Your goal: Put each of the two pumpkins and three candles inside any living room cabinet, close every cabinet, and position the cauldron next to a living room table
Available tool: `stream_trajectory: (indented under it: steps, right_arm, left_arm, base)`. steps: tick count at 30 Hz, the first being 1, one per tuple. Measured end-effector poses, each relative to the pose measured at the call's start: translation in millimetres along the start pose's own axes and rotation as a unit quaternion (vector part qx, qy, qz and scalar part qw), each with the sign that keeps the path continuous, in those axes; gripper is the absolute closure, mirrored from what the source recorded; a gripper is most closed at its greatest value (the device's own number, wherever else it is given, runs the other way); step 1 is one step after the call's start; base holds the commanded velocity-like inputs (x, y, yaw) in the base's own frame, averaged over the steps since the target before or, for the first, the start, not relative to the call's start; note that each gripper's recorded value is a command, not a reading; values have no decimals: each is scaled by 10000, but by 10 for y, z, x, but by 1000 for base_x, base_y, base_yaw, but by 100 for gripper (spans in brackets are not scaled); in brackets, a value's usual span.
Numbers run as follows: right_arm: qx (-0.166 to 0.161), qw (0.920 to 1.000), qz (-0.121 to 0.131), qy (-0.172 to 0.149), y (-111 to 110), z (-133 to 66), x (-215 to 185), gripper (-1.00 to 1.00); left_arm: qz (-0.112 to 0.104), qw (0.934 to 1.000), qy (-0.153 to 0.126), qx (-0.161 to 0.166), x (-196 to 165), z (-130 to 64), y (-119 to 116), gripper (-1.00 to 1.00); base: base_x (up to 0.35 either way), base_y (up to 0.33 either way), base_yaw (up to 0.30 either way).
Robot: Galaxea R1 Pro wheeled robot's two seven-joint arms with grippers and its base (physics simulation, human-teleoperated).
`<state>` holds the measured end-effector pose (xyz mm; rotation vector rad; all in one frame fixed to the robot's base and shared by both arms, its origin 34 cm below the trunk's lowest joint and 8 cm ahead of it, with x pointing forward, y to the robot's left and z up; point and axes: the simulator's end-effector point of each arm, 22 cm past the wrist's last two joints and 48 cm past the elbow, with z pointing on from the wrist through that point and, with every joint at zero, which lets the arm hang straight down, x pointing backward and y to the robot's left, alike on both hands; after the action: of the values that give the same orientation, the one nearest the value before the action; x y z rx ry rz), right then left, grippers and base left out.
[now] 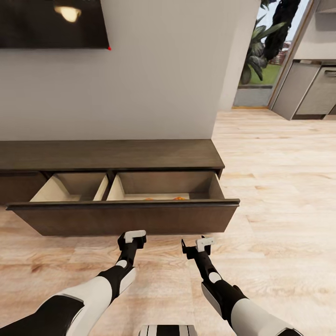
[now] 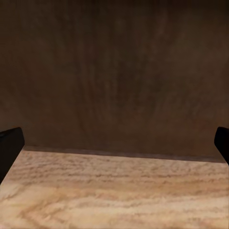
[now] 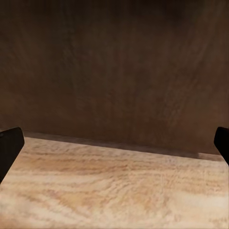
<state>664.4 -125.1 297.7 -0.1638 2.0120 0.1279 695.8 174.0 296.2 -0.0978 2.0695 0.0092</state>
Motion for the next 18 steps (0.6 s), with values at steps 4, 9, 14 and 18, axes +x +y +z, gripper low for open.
stream_trajectory:
  steps: [4, 9, 14, 18]
  right_arm:
    - [-1, 10000, 0, 2, 0, -1, 2, -100]
    - [-4, 10000, 1, -2, 1, -2, -3, -100]
    - [-5, 10000, -1, 9, 1, -3, 3, -100]
    - [-5, 10000, -1, 15, 1, -3, 6, -100]
  left_arm:
    - [3, 10000, -1, 0, -1, 0, 2, -100]
    - [3, 10000, -2, 0, -4, -1, 2, -100]
    - [2, 10000, 2, -1, -3, -2, 3, -100]
    - [3, 10000, 3, -1, -2, -2, 2, -100]
  base:
    - [36, 0, 0]
    - [237, 0, 0]
    - [318, 0, 0]
    - [306, 0, 0]
